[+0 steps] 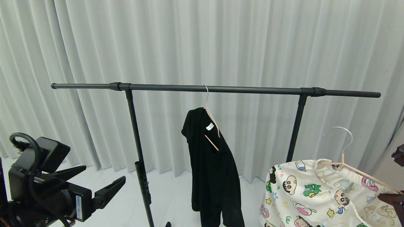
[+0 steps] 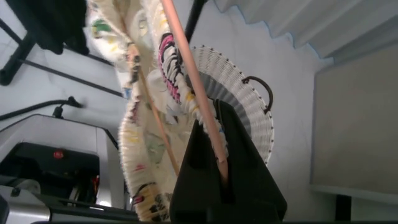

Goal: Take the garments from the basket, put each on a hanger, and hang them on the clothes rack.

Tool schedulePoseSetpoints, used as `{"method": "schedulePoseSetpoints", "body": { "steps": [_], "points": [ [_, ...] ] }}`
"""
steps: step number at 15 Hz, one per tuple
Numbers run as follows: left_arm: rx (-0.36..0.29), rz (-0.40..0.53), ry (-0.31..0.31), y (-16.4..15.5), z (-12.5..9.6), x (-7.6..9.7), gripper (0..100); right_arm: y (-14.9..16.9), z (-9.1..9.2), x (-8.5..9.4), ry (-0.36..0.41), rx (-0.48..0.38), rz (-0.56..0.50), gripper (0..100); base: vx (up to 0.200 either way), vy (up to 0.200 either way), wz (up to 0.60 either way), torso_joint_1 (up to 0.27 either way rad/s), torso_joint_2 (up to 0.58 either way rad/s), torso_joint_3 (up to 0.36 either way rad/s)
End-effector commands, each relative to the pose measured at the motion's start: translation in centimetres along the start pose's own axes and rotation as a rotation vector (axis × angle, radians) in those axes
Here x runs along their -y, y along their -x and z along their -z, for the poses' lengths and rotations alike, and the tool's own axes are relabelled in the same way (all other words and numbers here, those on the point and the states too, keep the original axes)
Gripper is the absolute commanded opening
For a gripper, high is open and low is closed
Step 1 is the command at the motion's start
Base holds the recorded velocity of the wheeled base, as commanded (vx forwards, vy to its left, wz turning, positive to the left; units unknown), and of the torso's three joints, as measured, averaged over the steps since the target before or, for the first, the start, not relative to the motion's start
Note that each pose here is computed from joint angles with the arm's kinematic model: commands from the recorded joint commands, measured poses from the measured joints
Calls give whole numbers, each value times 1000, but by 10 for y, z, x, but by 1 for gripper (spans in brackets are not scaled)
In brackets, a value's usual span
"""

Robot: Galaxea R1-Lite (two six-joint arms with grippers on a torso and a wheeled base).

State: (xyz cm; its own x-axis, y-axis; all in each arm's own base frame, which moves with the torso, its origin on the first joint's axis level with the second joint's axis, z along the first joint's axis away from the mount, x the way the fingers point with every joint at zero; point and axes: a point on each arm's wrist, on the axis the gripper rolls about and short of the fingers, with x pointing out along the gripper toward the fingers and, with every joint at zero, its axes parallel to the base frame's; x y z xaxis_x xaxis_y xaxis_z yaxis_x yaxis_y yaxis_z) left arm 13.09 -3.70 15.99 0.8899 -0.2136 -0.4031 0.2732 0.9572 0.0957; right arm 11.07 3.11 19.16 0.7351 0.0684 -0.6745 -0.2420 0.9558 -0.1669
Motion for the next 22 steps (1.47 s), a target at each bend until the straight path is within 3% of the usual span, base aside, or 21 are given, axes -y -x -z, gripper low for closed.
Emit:
{"method": "schedulePoseSetpoints", "body": {
  "steps": [1,7,9,15,22],
  "points": [
    [-2,0,0,0,0,0,100,-1,-1,0,1,-2,0,0,0,0,0,0,0,0],
    [4,-2,-5,1,0,0,100,-10,-12,-1,1,20,-3,0,0,0,0,0,0,0],
    [16,-3,-19,1,-4,-1,100,-16,-25,-2,-3,47,-5,0,0,0,0,0,0,0],
    [27,-5,-53,4,-4,-1,100,-20,-69,-2,-9,152,-8,0,200,0,0,6,0,5],
    [27,0,-56,4,-3,0,100,-24,-96,-17,33,193,-67,0,200,0,0,1,4,4]
  ]
}}
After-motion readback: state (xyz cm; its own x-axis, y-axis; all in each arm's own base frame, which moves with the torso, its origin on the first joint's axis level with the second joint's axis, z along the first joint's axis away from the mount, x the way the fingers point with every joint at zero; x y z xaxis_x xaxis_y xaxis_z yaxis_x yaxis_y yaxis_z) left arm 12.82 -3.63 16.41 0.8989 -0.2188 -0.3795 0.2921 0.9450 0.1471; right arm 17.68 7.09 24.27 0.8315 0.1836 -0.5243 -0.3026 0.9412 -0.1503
